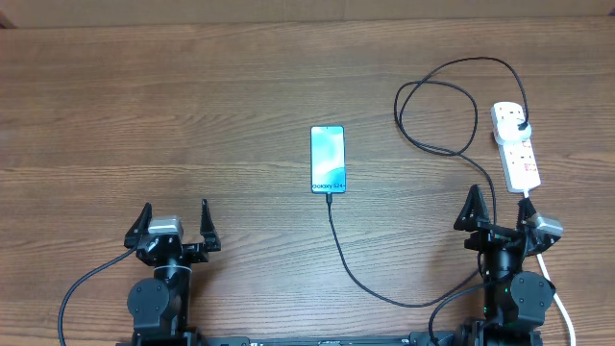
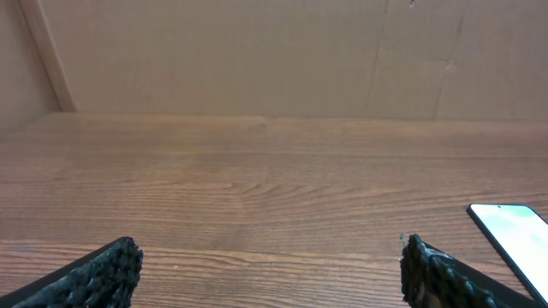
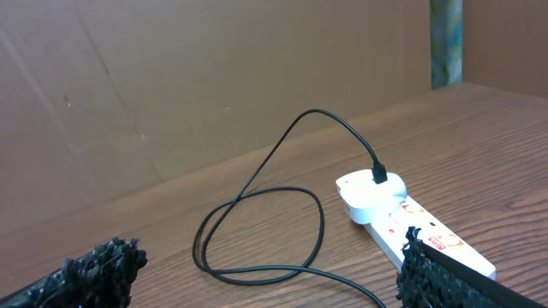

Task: Plug charger to phone and switch on socket

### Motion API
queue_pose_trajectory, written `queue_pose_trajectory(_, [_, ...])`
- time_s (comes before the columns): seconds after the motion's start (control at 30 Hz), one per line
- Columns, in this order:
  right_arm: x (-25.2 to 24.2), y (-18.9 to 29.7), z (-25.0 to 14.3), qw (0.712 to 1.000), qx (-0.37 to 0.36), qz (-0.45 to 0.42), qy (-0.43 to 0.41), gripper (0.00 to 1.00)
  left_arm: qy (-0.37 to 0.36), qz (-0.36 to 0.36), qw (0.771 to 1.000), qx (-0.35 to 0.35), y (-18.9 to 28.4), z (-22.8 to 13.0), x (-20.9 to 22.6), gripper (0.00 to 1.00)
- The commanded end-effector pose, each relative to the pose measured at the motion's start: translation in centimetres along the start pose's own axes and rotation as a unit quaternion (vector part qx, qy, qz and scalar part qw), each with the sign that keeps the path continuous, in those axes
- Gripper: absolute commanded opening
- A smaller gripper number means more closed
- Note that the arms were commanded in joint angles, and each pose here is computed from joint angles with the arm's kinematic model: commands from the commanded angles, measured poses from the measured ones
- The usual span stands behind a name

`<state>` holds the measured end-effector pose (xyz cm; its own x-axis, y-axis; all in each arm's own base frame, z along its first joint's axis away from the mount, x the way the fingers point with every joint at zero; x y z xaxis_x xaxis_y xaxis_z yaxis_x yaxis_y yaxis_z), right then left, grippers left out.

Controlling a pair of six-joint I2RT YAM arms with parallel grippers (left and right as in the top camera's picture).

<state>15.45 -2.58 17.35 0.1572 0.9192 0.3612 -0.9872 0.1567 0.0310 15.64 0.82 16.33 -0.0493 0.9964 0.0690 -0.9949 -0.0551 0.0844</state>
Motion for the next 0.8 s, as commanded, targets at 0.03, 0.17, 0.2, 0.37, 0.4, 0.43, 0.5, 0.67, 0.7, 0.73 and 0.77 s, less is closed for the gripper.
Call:
queue_pose_trajectory(0.03, [0.7, 0.0, -0.4, 1.000, 0.006, 0.026, 0.003, 1.00, -0.010, -0.006, 1.000, -0.005, 0.0, 0.0, -0.1, 1.00])
queue_pose_trajectory(0.17, [2.0, 0.1, -1.0, 0.995, 0.018, 0.071, 0.065, 1.00, -0.010, -0.006, 1.000, -0.004, 0.0, -0.1, -0.1, 1.00])
queue_pose_trajectory(0.2, [2.3, 0.2, -1.1, 0.993, 0.020, 0.082, 0.088, 1.00, -0.010, -0.006, 1.000, -0.005, 0.0, 0.0, -0.1, 1.00])
queue_pose_trajectory(0.37, [2.8, 0.3, -1.3, 0.987, 0.020, 0.096, 0.126, 1.00, -0.010, -0.006, 1.000, -0.004, 0.0, -0.1, -0.1, 1.00])
queue_pose_trajectory(0.4, [2.8, 0.3, -1.3, 0.986, 0.020, 0.097, 0.131, 1.00, -0.010, -0.006, 1.000, -0.004, 0.0, -0.1, -0.1, 1.00])
queue_pose_trajectory(0.43, [2.8, 0.3, -1.3, 0.986, 0.019, 0.097, 0.138, 1.00, -0.010, -0.006, 1.000, -0.005, 0.0, 0.0, -0.1, 1.00])
queue_pose_trajectory(0.5, [2.8, 0.3, -1.3, 0.984, 0.018, 0.097, 0.148, 1.00, -0.010, -0.006, 1.000, -0.004, 0.0, -0.1, -0.1, 1.00])
queue_pose_trajectory(0.67, [2.8, 0.3, -1.3, 0.984, 0.018, 0.097, 0.151, 1.00, -0.010, -0.006, 1.000, -0.005, 0.0, 0.0, -0.1, 1.00])
queue_pose_trajectory(0.7, [2.8, 0.3, -1.3, 0.984, 0.018, 0.097, 0.151, 1.00, -0.010, -0.006, 1.000, -0.005, 0.0, 0.0, -0.1, 1.00])
queue_pose_trajectory(0.73, [2.8, 0.3, -1.3, 0.984, 0.018, 0.097, 0.151, 1.00, -0.010, -0.006, 1.000, -0.004, 0.0, -0.1, -0.1, 1.00])
queue_pose_trajectory(0.77, [2.8, 0.3, -1.3, 0.984, 0.018, 0.097, 0.151, 1.00, -0.010, -0.006, 1.000, -0.005, 0.0, 0.0, -0.1, 1.00])
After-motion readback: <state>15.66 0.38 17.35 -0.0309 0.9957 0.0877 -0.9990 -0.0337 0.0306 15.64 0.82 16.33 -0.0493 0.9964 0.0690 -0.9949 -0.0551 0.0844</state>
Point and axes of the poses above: each gripper's point midway between its finger pads, its own y axis back along the fingers, its own x axis along the line the jaws close on, z = x × y, the point moved 9 cm from there along y, back along the fingers, and after that the axes turned 5 degrees about -y, right-handed, at the moved point
